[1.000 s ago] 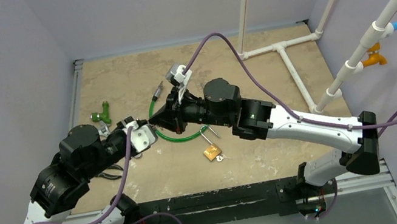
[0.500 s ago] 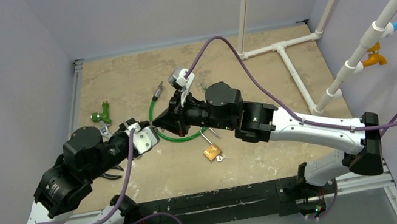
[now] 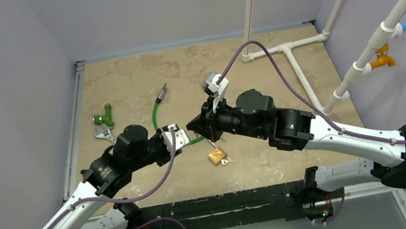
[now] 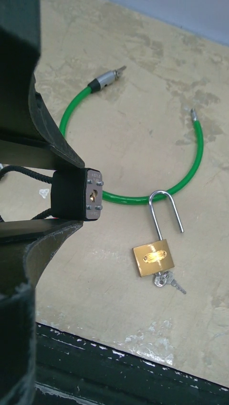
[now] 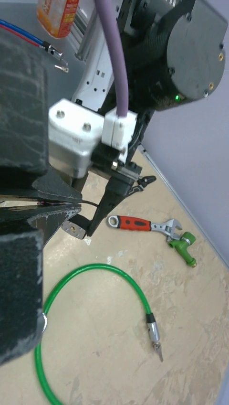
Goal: Unlock with the key
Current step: Place the lock at the center of the board, then adjust the key.
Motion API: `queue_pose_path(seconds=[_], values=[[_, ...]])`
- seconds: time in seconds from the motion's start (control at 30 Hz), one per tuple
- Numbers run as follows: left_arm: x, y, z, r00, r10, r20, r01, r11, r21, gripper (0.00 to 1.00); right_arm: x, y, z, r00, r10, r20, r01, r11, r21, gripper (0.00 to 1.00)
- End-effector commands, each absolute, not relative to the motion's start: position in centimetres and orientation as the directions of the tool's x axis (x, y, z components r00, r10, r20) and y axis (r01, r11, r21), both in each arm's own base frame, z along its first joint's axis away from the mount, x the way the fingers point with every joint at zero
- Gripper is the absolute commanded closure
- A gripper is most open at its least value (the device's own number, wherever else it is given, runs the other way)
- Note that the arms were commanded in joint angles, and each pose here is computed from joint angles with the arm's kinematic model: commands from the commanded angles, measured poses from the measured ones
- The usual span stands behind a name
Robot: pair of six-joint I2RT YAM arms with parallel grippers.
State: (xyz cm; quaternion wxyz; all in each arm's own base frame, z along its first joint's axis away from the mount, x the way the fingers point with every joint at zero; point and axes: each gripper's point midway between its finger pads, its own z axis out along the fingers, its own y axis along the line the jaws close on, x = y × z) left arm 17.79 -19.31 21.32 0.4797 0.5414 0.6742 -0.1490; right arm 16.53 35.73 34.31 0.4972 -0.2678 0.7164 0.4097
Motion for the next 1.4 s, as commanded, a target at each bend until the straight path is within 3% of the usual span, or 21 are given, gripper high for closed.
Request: queue_pose_path(seconds=[0.0,0.17,0.4,0.47,0.5,0.53,0.67,0.77,0.97,1.17,1.37], values=[[19.1,-21.5,20.2,0.037,0.52,-0.854,0.871,0.402,0.283,0.91,16.8,33.5,34.7,-0.362,0.062,-0.93,-0.753,0.569,0.332,1.0],[16.5,-23.1,15.4,0.019,0.529,-0.848,0.95,0.256,0.18,0.74,16.9,31.0,35.2,-0.356,0.107,-0.928,-0.711,0.614,0.344,1.0],[13.8,-23.3,10.1,0.215,0.587,-0.78,0.968,-0.02,0.252,0.74,16.7,29.3,36.4,-0.349,0.155,-0.924,-0.689,0.625,0.366,1.0],[13.1,-23.5,9.7,0.255,0.584,-0.771,0.963,-0.078,0.259,0.53,16.7,29.2,36.6,-0.348,0.16,-0.924,-0.689,0.624,0.368,1.0],[13.0,-23.4,9.8,0.274,0.583,-0.764,0.958,-0.1,0.268,0.19,16.6,29.2,36.9,-0.344,0.163,-0.925,-0.692,0.622,0.367,1.0],[13.2,-23.5,10.3,0.282,0.579,-0.765,0.955,-0.097,0.279,0.02,16.7,29.2,37.1,-0.34,0.166,-0.925,-0.693,0.621,0.366,1.0],[14.1,-23.7,15.6,0.238,0.558,-0.795,0.957,0.003,0.289,0.0,16.6,29.4,38.2,-0.326,0.172,-0.929,-0.709,0.606,0.361,1.0],[15.2,-23.7,23.9,0.184,0.438,-0.88,0.945,0.168,0.281,0.0,16.2,29.6,39.1,-0.311,0.174,-0.934,-0.735,0.58,0.352,1.0],[15.8,-23.1,36.3,-0.005,0.139,-0.99,0.94,0.339,0.043,0.0,14.7,30.7,41.5,-0.282,0.188,-0.941,-0.809,0.48,0.338,1.0],[13.1,-24.3,39.2,0.072,0.048,-0.996,0.988,0.133,0.078,0.02,12.8,32.4,43.6,-0.28,0.205,-0.938,-0.878,0.341,0.336,1.0],[10.9,-24.5,39.2,0.07,0.051,-0.996,0.998,-0.014,0.069,0.24,12.3,33.1,44.6,-0.277,0.22,-0.936,-0.895,0.296,0.334,1.0]])
